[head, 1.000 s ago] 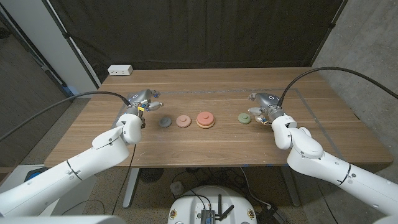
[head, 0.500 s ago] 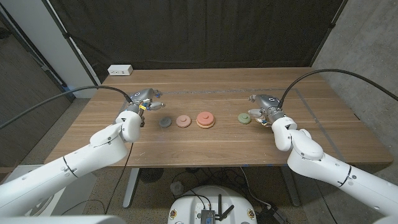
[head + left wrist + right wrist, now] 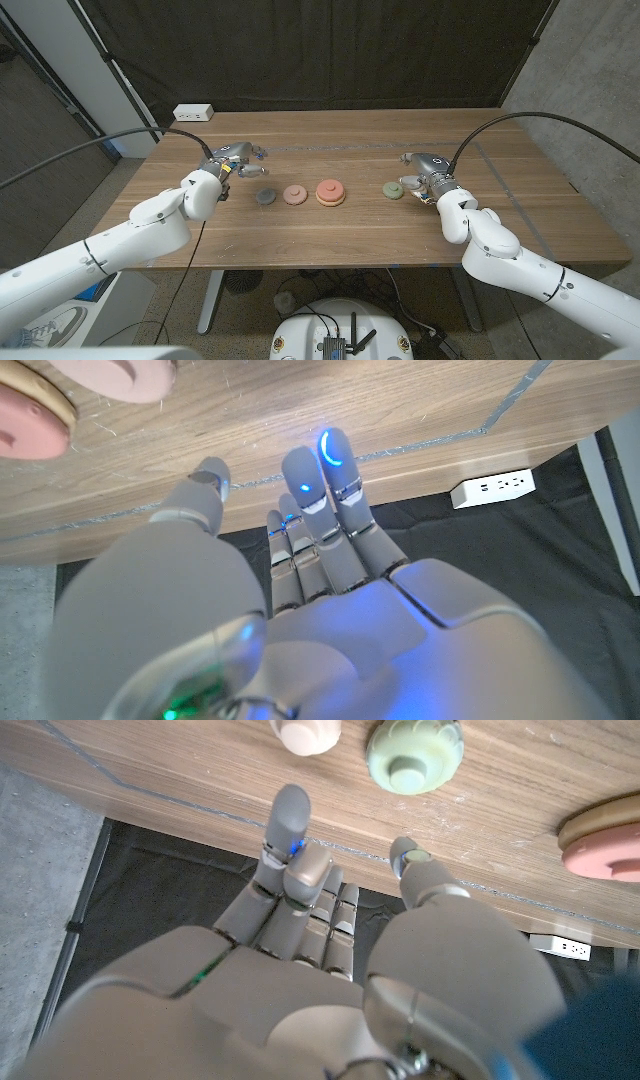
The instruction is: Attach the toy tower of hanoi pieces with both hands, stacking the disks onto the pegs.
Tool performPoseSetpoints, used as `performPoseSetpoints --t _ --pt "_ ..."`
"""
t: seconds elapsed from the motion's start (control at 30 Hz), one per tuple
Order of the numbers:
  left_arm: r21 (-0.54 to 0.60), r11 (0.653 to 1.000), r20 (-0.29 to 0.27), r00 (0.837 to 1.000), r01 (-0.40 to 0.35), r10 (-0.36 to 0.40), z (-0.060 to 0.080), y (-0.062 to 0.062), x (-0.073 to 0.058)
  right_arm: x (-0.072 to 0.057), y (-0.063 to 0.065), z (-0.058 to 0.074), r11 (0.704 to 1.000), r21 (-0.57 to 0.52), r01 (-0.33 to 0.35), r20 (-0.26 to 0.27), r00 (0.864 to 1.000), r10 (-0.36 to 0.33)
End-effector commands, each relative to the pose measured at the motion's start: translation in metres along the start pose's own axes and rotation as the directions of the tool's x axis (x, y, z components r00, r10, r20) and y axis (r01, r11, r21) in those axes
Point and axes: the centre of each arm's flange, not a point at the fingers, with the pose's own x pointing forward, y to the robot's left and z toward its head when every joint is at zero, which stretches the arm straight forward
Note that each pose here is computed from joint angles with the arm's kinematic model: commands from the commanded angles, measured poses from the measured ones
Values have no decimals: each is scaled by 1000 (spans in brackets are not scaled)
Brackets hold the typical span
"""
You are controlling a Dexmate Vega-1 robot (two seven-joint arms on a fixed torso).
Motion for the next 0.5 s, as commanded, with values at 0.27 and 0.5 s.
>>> performPoseSetpoints --t 0.27,0.5 --pt "91 991 102 989 97 -106 11 6 6 -1 1 4 1000 -7 -11 -3 1000 11" --pt "149 983 124 984 110 -129 21 4 9 -1 1 4 1000 -7 -13 -6 1000 13"
